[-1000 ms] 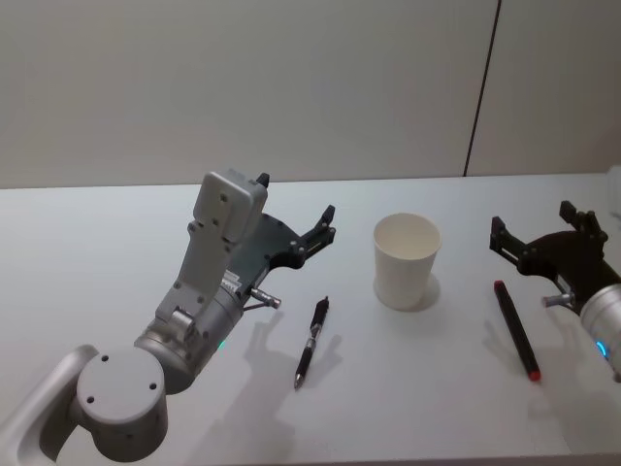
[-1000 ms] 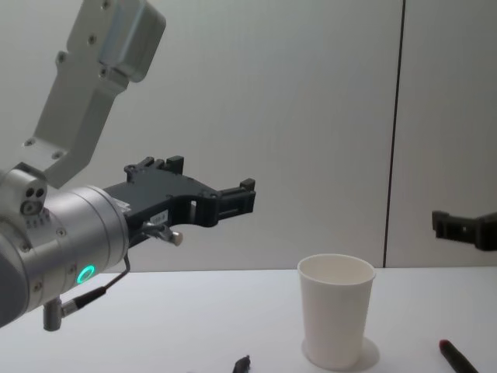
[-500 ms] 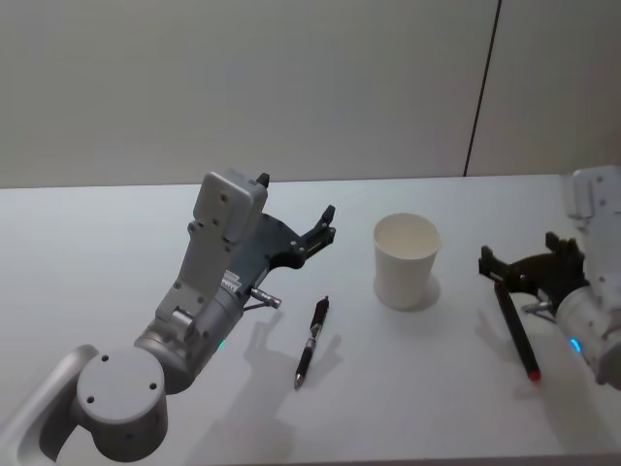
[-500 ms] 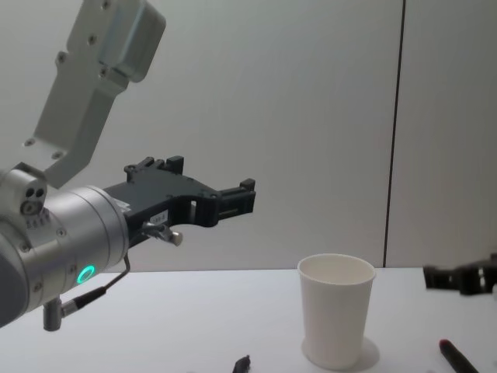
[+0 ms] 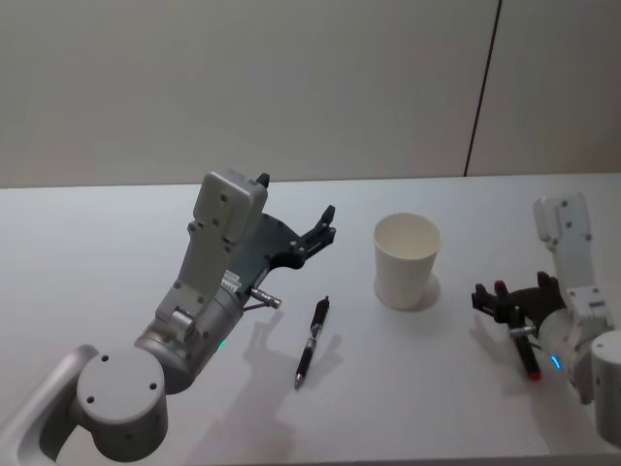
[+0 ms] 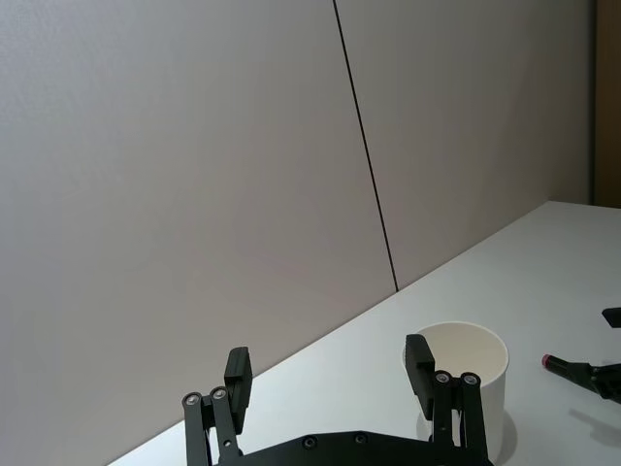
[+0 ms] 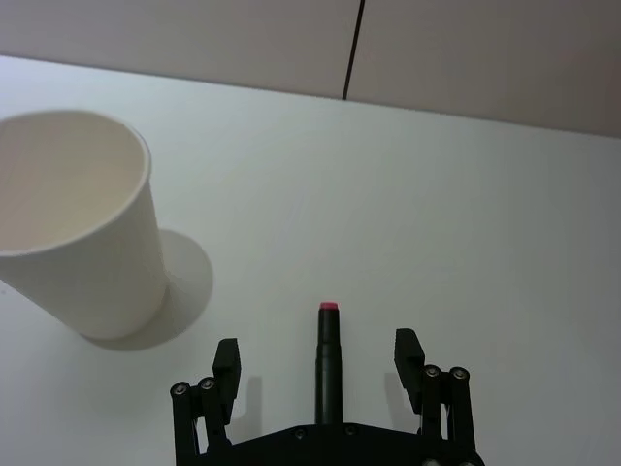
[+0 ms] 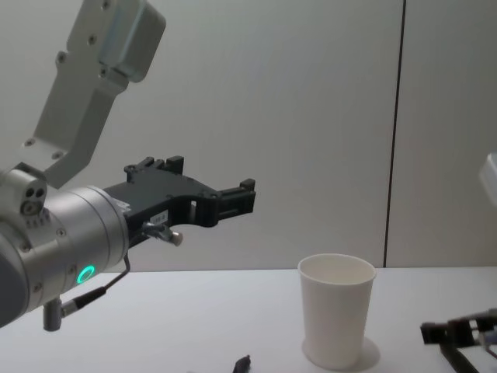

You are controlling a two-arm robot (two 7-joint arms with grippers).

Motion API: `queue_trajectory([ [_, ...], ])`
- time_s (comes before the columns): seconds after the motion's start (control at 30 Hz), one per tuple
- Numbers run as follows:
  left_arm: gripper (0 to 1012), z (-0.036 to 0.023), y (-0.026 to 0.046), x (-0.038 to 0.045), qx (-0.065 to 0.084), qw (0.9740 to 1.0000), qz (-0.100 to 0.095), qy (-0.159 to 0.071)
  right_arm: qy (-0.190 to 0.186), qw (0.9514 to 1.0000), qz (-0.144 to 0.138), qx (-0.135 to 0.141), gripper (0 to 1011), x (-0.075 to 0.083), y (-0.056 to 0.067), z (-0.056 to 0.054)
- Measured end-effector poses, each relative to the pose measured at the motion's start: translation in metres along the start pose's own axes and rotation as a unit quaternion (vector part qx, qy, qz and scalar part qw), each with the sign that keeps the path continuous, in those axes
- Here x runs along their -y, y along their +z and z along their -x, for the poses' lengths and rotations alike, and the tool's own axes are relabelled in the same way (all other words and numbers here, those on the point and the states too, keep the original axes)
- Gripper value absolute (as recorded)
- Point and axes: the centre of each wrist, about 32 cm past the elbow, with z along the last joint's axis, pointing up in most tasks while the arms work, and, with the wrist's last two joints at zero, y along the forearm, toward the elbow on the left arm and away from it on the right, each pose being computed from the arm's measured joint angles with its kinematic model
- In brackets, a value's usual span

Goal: Place the pen into the pen holder.

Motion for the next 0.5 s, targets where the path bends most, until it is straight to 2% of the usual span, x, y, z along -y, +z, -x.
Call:
queue_trajectory([
  [0.5, 1009, 0.0000, 0.0000, 0.0000, 0.000, 1.0000, 0.000, 0.000, -0.014, 0.9988, 0.042, -0.020, 1001, -0.015, -0.013, 0.000],
])
